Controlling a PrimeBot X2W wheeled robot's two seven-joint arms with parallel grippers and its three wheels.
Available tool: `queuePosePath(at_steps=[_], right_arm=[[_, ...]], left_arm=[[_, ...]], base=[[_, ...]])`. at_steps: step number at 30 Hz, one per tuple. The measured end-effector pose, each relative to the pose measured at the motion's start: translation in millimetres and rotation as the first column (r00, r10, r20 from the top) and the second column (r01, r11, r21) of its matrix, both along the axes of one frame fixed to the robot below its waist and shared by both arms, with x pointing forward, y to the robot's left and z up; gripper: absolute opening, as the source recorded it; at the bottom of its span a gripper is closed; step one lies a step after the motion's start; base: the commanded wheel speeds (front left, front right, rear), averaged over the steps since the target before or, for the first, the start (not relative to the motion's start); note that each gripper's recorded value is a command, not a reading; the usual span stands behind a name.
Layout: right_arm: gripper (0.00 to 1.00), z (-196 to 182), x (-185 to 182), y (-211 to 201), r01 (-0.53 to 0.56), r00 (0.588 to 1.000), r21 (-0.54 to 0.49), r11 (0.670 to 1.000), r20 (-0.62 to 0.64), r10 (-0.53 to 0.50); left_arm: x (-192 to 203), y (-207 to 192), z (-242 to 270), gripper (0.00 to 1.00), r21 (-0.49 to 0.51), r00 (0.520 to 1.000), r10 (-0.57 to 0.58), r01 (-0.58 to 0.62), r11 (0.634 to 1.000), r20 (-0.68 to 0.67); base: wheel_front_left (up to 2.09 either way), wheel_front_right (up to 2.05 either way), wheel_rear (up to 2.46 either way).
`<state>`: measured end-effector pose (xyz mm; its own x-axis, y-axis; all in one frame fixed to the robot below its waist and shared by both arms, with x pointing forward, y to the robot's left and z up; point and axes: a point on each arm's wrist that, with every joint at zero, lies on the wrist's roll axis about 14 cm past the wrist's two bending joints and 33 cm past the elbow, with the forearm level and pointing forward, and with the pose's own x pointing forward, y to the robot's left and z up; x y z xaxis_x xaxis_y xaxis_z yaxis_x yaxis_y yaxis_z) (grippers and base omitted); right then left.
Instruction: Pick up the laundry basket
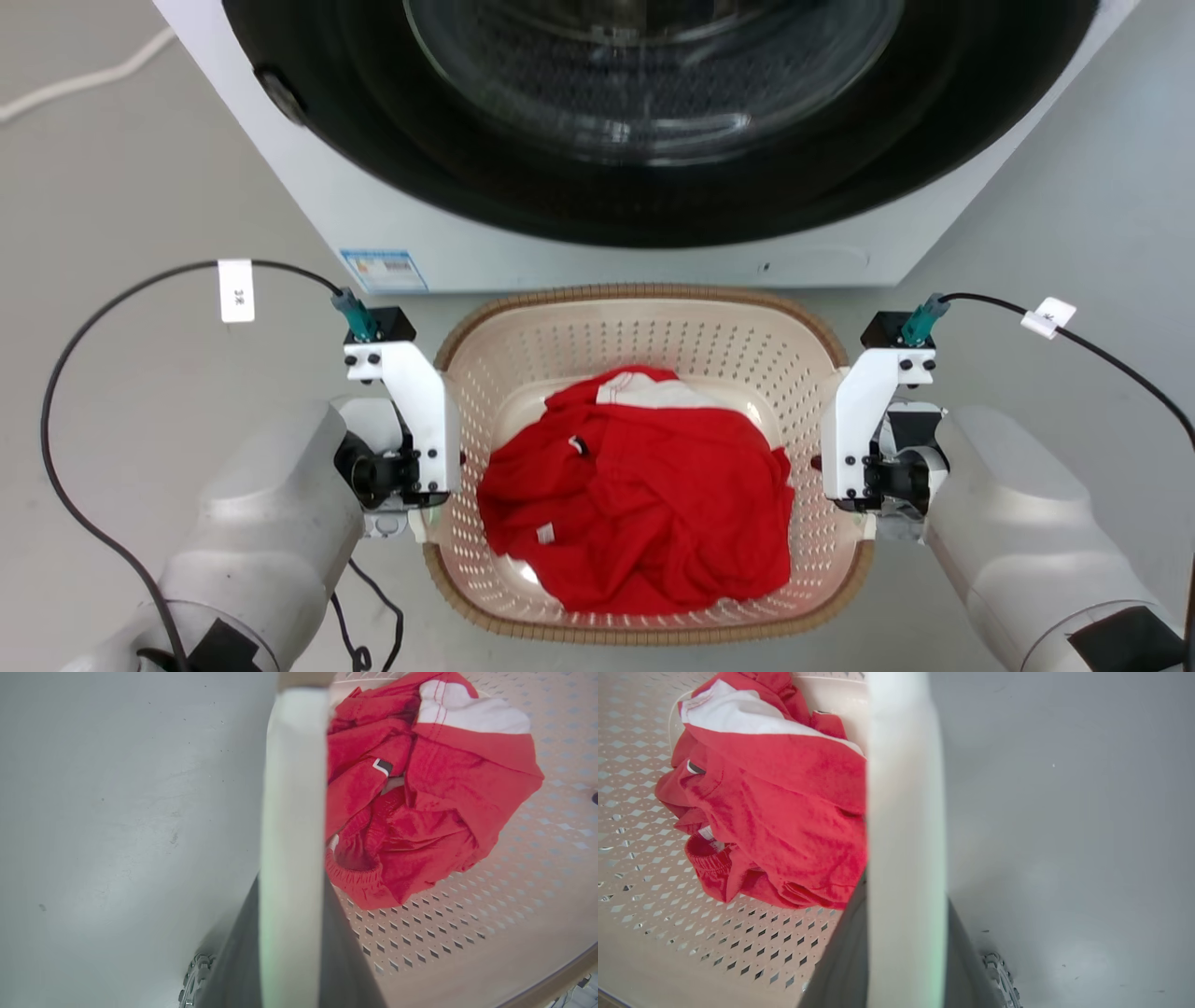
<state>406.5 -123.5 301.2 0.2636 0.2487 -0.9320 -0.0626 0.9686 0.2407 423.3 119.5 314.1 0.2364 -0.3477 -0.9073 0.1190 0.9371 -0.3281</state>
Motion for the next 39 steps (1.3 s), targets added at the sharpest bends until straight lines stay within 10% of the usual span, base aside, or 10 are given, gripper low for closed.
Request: queuePosePath(at_steps=[39], right_arm=[[0.00,49,-64,-3,0.030,0.997,0.042,0.999,-0.067,-0.027]], left_arm=[[-70,-4,45,0.00,-0.022,0.999,0.007,-0.008,1.000,-0.045]], base=[[0.00,0.00,0.00]])
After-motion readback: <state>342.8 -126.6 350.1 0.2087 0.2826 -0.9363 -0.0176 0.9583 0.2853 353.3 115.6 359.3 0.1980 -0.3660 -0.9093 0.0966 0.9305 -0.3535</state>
